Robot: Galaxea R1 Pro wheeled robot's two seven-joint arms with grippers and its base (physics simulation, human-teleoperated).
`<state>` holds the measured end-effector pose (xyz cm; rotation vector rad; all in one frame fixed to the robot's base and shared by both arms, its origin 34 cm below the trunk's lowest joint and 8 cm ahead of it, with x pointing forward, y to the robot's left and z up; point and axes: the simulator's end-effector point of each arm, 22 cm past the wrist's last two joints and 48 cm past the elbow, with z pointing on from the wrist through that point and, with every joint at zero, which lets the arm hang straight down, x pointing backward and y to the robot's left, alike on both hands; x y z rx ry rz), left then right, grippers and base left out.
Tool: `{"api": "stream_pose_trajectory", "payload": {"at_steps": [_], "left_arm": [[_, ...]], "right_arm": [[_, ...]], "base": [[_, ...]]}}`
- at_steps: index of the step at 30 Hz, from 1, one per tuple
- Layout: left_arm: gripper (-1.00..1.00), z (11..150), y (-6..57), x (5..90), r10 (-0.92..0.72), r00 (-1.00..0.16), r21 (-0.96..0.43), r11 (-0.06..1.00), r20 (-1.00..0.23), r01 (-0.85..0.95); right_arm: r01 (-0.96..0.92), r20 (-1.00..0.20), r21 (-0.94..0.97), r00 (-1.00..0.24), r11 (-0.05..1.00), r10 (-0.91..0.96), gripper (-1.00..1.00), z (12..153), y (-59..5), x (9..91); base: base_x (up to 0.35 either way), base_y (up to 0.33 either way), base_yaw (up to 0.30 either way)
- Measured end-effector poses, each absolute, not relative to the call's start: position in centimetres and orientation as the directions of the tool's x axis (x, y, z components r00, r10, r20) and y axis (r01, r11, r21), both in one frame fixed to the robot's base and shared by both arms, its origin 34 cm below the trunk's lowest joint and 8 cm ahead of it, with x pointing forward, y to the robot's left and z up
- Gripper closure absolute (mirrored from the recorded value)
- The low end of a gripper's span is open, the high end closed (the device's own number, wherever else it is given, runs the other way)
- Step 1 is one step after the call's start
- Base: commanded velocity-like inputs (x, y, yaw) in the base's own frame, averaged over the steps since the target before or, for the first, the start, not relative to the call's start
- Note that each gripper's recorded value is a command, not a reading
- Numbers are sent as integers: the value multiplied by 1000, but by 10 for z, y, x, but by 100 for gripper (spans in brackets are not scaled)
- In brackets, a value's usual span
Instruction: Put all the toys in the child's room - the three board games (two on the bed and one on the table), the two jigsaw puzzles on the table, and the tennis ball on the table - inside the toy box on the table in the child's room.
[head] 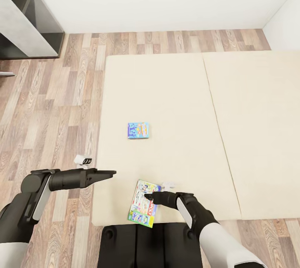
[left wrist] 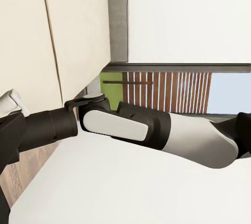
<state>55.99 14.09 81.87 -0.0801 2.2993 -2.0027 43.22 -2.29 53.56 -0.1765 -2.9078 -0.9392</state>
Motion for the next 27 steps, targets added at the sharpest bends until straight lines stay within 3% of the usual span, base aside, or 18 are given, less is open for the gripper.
{"api": "stream_pose_trajectory", "payload": {"at_steps": [27], "left_arm": [[-100, 819, 141, 560, -99, -994, -990, 139, -35, 21]], "right_arm": [[134, 112, 577, -990, 805, 84, -100, 536, -23, 432]], "base": [[-3, 0, 0]]}}
